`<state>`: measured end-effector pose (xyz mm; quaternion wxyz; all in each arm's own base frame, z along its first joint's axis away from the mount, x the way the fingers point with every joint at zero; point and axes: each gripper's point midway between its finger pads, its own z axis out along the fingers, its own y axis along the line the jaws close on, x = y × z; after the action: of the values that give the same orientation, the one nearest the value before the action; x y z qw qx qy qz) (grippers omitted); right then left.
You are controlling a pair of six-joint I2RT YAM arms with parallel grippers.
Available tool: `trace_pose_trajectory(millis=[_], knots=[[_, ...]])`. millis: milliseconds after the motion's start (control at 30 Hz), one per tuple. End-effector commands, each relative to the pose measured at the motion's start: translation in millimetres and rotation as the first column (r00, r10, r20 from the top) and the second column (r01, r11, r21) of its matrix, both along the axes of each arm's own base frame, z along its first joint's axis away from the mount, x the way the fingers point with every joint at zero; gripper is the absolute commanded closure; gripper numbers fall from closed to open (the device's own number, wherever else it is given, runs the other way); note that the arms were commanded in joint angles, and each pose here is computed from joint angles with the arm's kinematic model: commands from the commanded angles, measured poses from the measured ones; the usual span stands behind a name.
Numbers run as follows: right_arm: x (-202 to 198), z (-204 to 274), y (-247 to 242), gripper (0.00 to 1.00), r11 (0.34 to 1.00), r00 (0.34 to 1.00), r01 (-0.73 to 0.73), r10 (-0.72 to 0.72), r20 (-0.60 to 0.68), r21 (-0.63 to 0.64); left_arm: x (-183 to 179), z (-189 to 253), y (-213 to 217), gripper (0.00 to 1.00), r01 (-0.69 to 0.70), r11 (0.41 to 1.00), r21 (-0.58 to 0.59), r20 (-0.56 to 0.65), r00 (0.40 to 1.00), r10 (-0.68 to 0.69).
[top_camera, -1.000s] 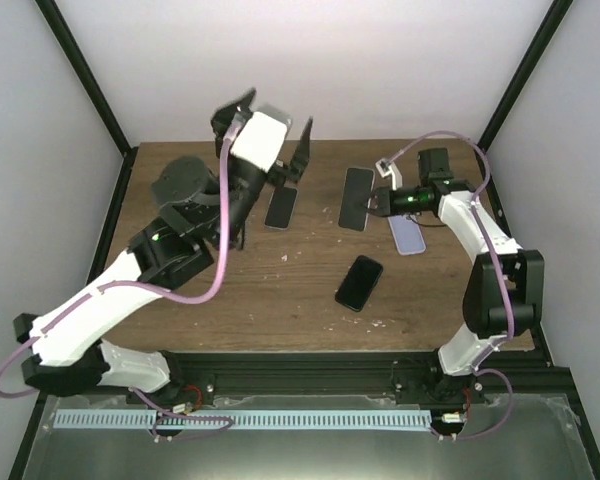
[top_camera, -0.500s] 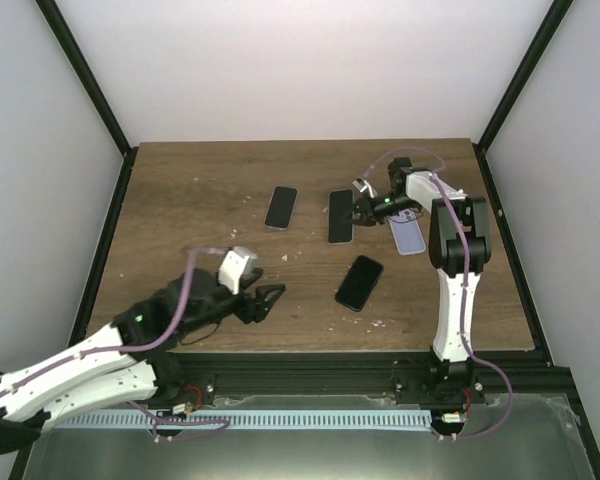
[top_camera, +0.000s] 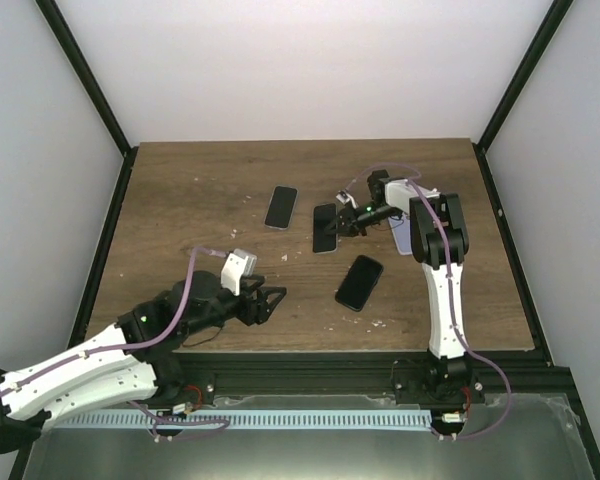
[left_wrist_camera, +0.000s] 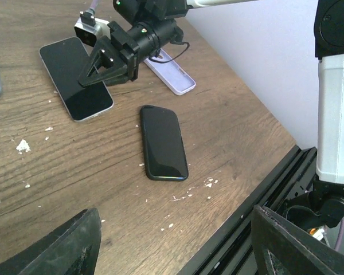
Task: Take the phone out of the phone case
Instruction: Place the phone at the center of the board, then pick up the phone at the center of the board.
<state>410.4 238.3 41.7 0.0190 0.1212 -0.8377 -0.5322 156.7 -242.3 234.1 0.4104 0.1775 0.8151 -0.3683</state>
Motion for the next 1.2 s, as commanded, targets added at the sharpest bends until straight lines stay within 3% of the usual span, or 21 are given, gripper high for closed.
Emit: trace_pose_trajectory(millis=[0, 67, 200, 433, 733, 800, 967, 1167], knots=[[21.8, 3.0, 7.1, 0.99, 1.0, 0.999, 0.02, -0.02, 0.039, 0.006, -0.4, 4.2, -5.0, 0.27, 0.004, 0.999, -0.035, -0.018, 1.0, -0.005], [25.2, 3.7, 6.9, 0.97, 1.0, 0.999, 0.023, -0.023, 0.044, -0.007, -0.5, 1.4, -6.1, 0.28, 0.004, 0.999, -0.035, -0.027, 1.0, -0.005], [24.9, -0.6, 2.8, 0.82, 0.999, 0.999, 0.03, -0.028, 0.047, -0.046, -1.6, 0.1, -7.3, 0.28, 0.01, 0.999, -0.03, -0.039, 0.999, -0.011], [27.3, -7.3, -14.4, 0.65, 0.98, 0.994, 0.059, -0.041, 0.097, -0.19, 2.4, -5.8, -8.8, 0.28, -0.006, 1.0, 0.003, -0.055, 0.998, 0.007], [20.0, -7.5, -44.8, 0.4, 0.912, 0.984, 0.085, -0.014, 0.176, -0.402, 18.3, -35.6, -5.9, 0.22, -0.079, 0.975, 0.209, -0.085, 0.992, 0.098], [17.8, -3.3, -52.0, 0.38, 0.898, 0.98, 0.094, -0.008, 0.198, -0.43, 20.8, -38.2, -12.0, 0.21, -0.076, 0.968, 0.239, -0.07, 0.993, 0.095], [18.4, 34.6, -69.9, 0.37, 0.911, 0.959, 0.157, -0.049, 0.278, -0.38, 29.4, -46.3, -37.4, 0.17, -0.052, 0.934, 0.355, -0.02, 0.998, 0.063], [-5.3, 101.9, -101.3, 0.38, 0.923, 0.855, 0.292, -0.134, 0.502, -0.252, 42.3, -68.0, -80.8, 0.09, 0.027, 0.867, 0.498, -0.034, 0.999, -0.011]])
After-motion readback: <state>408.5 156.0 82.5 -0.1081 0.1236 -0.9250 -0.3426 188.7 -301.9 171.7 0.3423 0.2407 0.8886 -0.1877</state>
